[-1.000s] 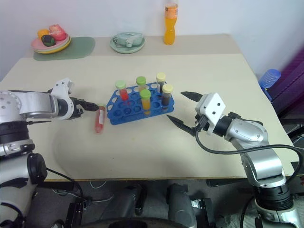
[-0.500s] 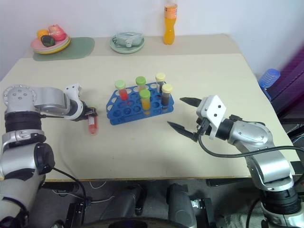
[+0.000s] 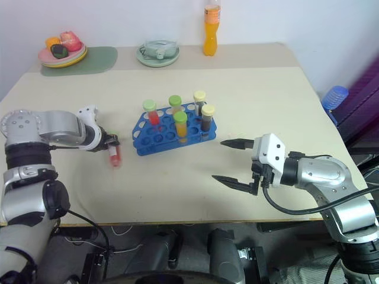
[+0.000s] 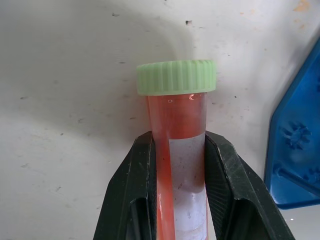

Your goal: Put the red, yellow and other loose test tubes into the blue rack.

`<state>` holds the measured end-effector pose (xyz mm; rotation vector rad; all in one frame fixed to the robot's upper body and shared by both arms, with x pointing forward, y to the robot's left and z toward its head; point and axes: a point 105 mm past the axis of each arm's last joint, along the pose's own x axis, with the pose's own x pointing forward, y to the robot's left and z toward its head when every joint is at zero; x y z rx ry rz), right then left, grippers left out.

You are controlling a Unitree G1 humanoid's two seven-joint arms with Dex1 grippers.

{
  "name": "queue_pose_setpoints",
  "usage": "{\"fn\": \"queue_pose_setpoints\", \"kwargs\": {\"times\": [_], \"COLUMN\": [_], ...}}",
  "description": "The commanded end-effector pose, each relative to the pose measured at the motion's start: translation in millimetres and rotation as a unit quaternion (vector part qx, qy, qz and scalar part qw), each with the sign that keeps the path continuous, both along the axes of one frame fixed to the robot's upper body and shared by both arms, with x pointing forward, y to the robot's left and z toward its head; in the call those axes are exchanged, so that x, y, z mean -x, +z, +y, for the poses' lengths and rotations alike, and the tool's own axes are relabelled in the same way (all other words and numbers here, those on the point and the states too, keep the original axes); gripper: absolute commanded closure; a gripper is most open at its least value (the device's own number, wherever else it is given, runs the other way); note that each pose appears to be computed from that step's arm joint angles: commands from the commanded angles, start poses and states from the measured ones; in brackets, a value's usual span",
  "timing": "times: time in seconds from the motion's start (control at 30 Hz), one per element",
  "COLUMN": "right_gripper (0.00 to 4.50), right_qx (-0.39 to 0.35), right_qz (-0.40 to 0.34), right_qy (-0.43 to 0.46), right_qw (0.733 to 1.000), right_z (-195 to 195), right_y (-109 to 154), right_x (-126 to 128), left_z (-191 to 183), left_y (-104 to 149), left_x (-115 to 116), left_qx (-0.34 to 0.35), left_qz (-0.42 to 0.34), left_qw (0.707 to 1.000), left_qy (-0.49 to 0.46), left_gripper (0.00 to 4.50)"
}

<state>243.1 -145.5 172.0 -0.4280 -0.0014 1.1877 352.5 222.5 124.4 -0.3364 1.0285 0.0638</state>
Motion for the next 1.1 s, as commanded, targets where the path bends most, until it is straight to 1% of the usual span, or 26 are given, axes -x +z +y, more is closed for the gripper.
{"fn": "queue_pose_setpoints", "kwargs": {"times": [0.03,0.1,0.27,0.33,0.43,0.47,0.5,0.53,0.57,0.6,0.7,0.73,0.8,0.9,0.93,1.03,1.1], "right_gripper": [0.00,0.00,0.00,0.00,0.00,0.00,0.00,0.00,0.00,0.00,0.00,0.00,0.00,0.00,0.00,0.00,0.00], "right_qx": [-0.007,-0.009,-0.016,-0.018,-0.028,-0.030,-0.030,-0.030,-0.029,-0.028,-0.029,-0.029,-0.031,-0.030,-0.030,-0.030,-0.027], "right_qz": [-0.018,-0.018,-0.018,-0.017,-0.016,-0.016,-0.017,-0.017,-0.019,-0.021,-0.020,-0.021,-0.020,-0.028,-0.031,-0.034,-0.034], "right_qy": [0.013,0.014,0.014,0.015,0.015,0.015,0.015,0.015,0.012,0.010,0.005,0.002,-0.005,-0.022,-0.029,-0.044,-0.051], "right_qw": [1.000,1.000,1.000,1.000,0.999,0.999,0.999,0.999,0.999,0.999,0.999,0.999,0.999,0.999,0.999,0.998,0.998], "right_z": [1.2,0.7,0.2,0.5,3.1,3.6,3.8,3.7,3.3,2.5,1.7,1.4,0.9,-1.7,-2.5,-5.2,-7.6], "right_y": [0.4,-2.9,-9.3,-12.1,-12.6,-12.7,-12.7,-12.6,-12.5,-12.5,-11.7,-11.0,-10.1,-9.8,-9.5,-8.5,-8.3], "right_x": [1.4,0.9,-0.1,-0.9,-3.5,-4.4,-5.0,-5.7,-6.7,-7.6,-8.6,-8.9,-9.3,-11.8,-12.4,-12.3,-10.8], "left_z": [6.2,4.3,18.3,21.2,17.7,11.3,0.6,-3.1,-1.4,-1.9,-18.2,-22.0,-34.2,-48.7,-54.8,-69.9,-79.6], "left_y": [10.8,12.0,10.0,19.5,45.5,56.4,72.5,89.7,94.7,95.1,105.7,108.9,104.4,98.9,99.5,97.4,90.4], "left_x": [6.0,11.9,35.3,41.0,41.3,42.6,43.4,44.6,47.2,49.1,55.0,55.0,55.8,50.8,49.0,43.4,39.5], "left_qx": [0.001,0.020,0.034,0.038,0.018,0.019,0.053,0.054,0.019,-0.005,-0.010,-0.023,-0.046,-0.064,-0.058,-0.046,-0.044], "left_qz": [-0.035,-0.044,-0.051,-0.082,-0.189,-0.240,-0.314,-0.393,-0.432,-0.452,-0.528,-0.552,-0.581,-0.626,-0.646,-0.687,-0.700], "left_qw": [0.999,0.998,0.997,0.995,0.980,0.968,0.942,0.908,0.889,0.875,0.817,0.796,0.758,0.708,0.691,0.652,0.635], "left_qy": [-0.016,-0.036,-0.053,-0.049,-0.051,-0.075,-0.109,-0.135,-0.153,-0.171,-0.233,-0.246,-0.294,-0.320,-0.320,-0.318,-0.324], "left_gripper": [3.80,3.80,3.80,3.80,3.80,3.80,3.80,3.80,3.80,3.80,3.80,3.80,3.80,3.80,3.80,3.80,3.80]}}
